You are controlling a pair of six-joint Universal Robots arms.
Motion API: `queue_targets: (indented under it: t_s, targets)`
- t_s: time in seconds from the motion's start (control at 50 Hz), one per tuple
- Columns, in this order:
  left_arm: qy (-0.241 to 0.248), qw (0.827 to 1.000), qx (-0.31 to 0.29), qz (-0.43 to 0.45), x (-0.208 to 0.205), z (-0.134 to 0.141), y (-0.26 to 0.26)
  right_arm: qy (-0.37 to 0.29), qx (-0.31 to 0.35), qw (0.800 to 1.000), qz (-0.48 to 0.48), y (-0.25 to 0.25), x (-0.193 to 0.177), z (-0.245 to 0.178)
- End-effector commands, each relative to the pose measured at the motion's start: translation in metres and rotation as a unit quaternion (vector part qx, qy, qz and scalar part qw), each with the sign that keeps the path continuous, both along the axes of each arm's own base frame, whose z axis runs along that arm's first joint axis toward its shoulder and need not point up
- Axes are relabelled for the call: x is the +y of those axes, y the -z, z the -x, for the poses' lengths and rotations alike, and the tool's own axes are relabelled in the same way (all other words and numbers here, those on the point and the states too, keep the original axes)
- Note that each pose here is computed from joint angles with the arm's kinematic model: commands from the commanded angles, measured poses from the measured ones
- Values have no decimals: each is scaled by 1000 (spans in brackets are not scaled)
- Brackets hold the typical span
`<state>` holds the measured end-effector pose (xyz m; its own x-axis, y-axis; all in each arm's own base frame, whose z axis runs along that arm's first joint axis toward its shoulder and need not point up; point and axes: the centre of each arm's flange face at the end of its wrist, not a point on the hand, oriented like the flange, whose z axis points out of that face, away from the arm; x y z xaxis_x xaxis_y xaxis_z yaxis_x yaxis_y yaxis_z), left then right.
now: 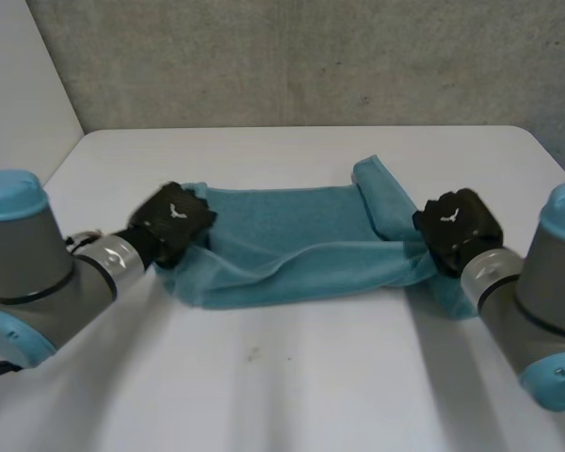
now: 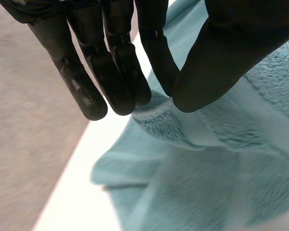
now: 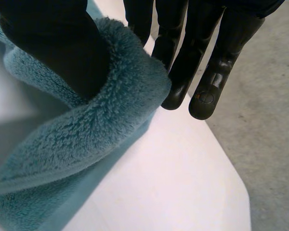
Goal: Fold the laundry
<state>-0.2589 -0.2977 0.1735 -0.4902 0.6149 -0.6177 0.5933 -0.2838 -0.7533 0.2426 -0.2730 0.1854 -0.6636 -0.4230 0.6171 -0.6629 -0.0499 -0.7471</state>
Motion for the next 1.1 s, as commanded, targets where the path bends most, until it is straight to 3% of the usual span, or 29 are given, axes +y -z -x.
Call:
queue_targets:
  t_s: [0.02,0.16,0.34,0.46,0.84,1.1]
  targets:
    - [-93,995,-10,46,14,-23,-40,13,4,1000,-20,-47,15,20]
    - [-139,990,-35,-9,44,-50,-21,-8,7,998,-64,-38,28,21]
    - [-136,986,-57,-74,43,-50,18,-17,38,991,-127,5,24,15]
    - [-134,987,-57,-74,29,-46,23,-15,34,991,-129,9,18,13]
    - [-137,984,-47,-101,50,-48,25,7,33,993,-117,18,9,15]
    - [-147,987,-9,-71,19,-43,38,8,37,991,-128,25,12,15]
